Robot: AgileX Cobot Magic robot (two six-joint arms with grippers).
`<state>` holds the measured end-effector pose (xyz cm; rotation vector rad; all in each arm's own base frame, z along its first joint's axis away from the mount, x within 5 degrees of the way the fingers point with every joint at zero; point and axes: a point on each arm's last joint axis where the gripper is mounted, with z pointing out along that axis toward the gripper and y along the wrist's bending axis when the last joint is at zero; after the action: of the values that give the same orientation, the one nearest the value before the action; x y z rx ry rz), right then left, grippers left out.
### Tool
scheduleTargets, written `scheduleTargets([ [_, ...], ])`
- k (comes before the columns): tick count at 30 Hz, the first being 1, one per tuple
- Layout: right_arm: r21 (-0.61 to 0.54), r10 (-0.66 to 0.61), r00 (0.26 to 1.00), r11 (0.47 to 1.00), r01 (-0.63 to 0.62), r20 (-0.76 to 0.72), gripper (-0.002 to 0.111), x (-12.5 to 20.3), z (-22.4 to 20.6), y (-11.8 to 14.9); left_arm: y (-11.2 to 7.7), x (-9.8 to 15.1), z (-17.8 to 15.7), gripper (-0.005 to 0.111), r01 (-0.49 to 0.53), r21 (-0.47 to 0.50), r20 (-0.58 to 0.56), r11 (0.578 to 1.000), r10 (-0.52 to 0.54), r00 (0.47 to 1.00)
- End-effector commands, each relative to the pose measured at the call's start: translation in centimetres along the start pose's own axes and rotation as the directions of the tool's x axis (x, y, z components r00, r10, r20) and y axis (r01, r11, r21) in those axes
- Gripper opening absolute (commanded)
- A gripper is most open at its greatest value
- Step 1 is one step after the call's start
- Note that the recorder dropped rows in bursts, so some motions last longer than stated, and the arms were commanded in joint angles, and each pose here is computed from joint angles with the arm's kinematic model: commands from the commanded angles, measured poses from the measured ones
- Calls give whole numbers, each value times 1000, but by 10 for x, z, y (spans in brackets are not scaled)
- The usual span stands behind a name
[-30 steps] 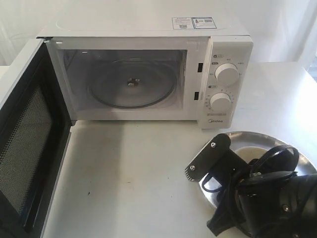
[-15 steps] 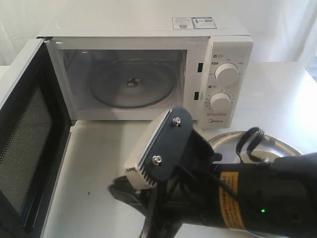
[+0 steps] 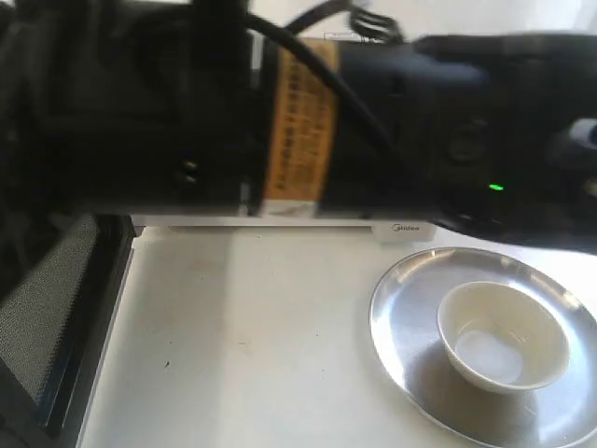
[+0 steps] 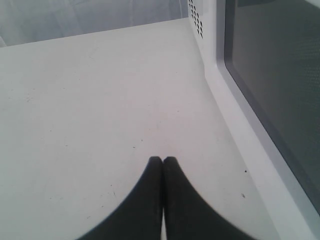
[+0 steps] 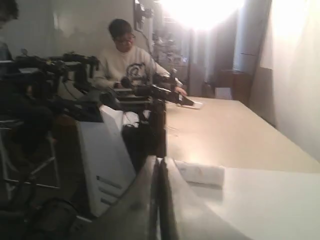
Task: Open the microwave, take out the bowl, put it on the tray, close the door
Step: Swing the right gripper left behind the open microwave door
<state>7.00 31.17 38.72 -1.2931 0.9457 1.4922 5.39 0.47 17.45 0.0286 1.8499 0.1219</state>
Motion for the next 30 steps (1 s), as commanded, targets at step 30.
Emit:
scheduleTargets([
  [30, -416, 512, 818, 705, -574, -262, 0, 95, 122, -39, 0, 1, 0, 0, 10, 2, 0, 1000, -10, 1000],
])
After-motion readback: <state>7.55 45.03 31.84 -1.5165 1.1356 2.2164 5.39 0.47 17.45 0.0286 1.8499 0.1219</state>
